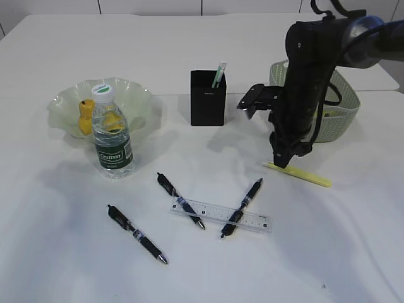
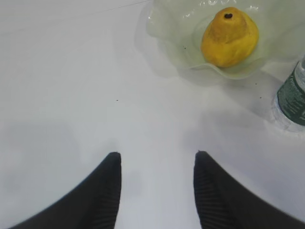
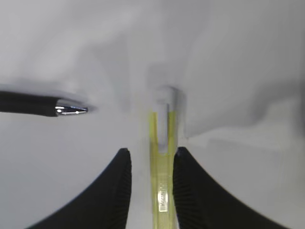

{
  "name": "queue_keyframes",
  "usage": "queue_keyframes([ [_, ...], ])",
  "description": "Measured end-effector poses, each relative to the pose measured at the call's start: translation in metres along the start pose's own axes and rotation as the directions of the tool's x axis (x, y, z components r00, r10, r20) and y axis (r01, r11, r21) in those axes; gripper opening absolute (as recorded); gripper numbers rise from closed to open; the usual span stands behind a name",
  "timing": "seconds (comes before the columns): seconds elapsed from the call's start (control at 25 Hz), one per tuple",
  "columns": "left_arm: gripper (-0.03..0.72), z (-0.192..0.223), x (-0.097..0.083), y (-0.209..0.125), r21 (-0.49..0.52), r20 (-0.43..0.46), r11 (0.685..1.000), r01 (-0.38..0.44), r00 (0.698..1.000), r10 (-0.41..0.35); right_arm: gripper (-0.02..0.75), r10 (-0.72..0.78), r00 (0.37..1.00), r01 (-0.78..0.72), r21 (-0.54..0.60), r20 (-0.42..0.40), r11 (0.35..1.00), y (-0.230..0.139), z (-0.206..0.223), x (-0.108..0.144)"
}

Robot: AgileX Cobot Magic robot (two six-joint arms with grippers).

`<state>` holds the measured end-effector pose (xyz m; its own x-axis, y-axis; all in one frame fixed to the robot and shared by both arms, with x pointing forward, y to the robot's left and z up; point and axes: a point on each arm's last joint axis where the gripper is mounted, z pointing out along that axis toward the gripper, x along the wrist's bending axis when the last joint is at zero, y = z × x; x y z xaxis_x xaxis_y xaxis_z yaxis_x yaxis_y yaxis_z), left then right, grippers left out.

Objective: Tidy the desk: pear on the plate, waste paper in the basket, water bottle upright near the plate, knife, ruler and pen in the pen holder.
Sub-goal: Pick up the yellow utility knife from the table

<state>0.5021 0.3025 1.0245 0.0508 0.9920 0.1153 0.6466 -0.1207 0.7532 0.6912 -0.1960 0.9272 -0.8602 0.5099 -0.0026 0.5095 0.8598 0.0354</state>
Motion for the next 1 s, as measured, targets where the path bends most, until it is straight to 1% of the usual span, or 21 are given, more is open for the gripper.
queue_keyframes([
  [0.36, 0.348, 0.000, 0.000, 0.000, 0.000, 0.000, 1.000, 0.000, 1.000, 0.000, 0.230, 0.011, 1.000, -0.011, -0.036, -0.009, 0.999, 0.001, 0.000, -0.001],
  [0.56, 0.348, 0.000, 0.000, 0.000, 0.000, 0.000, 1.000, 0.000, 1.000, 0.000, 0.230, 0.007, 1.000, -0.007, -0.049, 0.002, 0.999, 0.002, 0.000, -0.002],
  [1.0, 0.348, 0.000, 0.000, 0.000, 0.000, 0.000, 1.000, 0.000, 1.000, 0.000, 0.230, 0.008, 1.000, -0.008, -0.029, -0.020, 1.000, 0.002, 0.014, -0.003],
])
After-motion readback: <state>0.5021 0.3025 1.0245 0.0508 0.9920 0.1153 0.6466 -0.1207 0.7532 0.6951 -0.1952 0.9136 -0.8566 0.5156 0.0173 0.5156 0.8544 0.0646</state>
